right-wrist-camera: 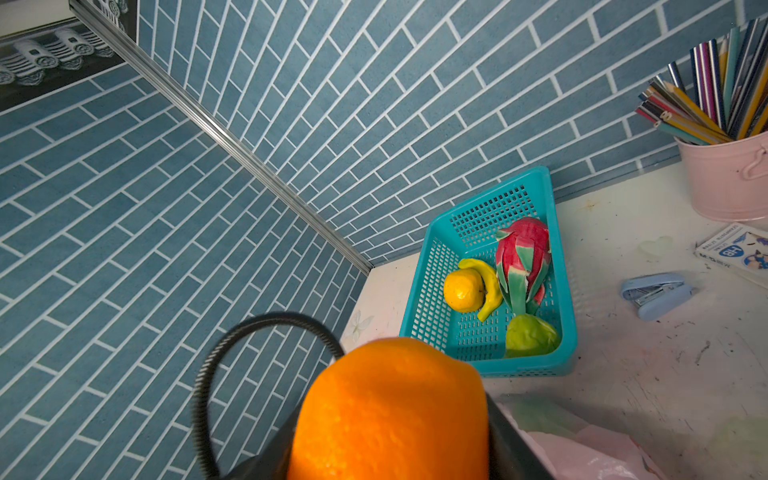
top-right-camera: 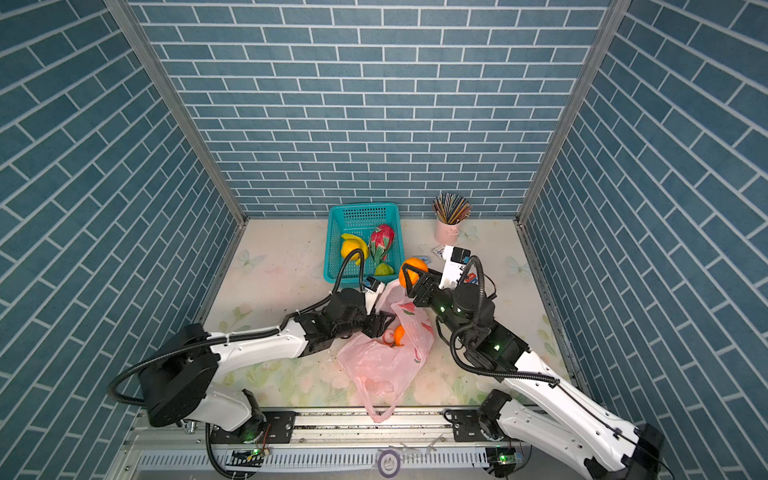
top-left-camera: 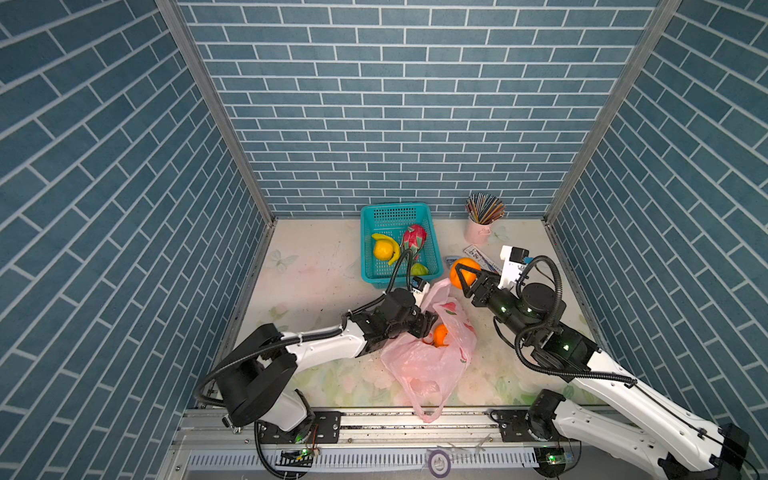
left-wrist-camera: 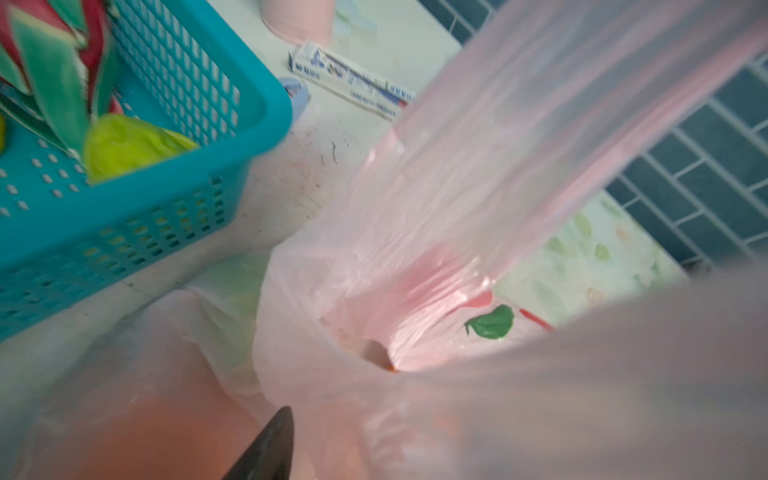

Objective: Untie the knot of the plastic bag and take out the fruit

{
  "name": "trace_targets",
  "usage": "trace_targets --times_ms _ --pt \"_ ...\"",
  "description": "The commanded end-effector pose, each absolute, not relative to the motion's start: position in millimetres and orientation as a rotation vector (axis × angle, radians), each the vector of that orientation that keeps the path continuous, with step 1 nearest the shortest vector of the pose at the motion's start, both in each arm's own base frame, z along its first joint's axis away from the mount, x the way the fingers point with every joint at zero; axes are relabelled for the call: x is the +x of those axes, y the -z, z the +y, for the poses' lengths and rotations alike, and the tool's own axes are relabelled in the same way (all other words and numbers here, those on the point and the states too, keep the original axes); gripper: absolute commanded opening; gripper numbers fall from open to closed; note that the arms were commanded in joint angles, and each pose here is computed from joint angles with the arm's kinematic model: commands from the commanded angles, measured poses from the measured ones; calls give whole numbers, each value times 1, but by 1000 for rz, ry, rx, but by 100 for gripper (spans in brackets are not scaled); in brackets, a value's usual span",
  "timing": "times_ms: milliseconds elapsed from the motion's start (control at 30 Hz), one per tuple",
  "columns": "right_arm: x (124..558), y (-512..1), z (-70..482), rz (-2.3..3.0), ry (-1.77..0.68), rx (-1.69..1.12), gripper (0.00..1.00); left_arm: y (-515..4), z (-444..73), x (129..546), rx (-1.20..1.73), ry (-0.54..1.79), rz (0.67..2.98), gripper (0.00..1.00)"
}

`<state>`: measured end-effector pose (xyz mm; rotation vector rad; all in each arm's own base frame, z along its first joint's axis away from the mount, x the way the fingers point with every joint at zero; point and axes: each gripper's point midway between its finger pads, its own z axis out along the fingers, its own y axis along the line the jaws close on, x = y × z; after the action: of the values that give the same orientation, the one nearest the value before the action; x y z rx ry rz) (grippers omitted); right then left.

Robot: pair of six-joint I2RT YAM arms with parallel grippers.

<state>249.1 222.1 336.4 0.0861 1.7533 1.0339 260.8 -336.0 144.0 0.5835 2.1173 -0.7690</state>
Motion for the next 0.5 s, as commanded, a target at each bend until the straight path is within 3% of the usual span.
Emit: trace_targets --times_ms 0,167,467 --pt "250 -363 223 1692 -1118 103 56 -174 -317 266 539 709 2032 70" --pt "254 -363 223 1698 -1122 97 56 -229 -301 257 597 710 1844 78" --pt "251 -365 226 1692 -1169 74 56 -332 -299 231 830 644 1417 81"
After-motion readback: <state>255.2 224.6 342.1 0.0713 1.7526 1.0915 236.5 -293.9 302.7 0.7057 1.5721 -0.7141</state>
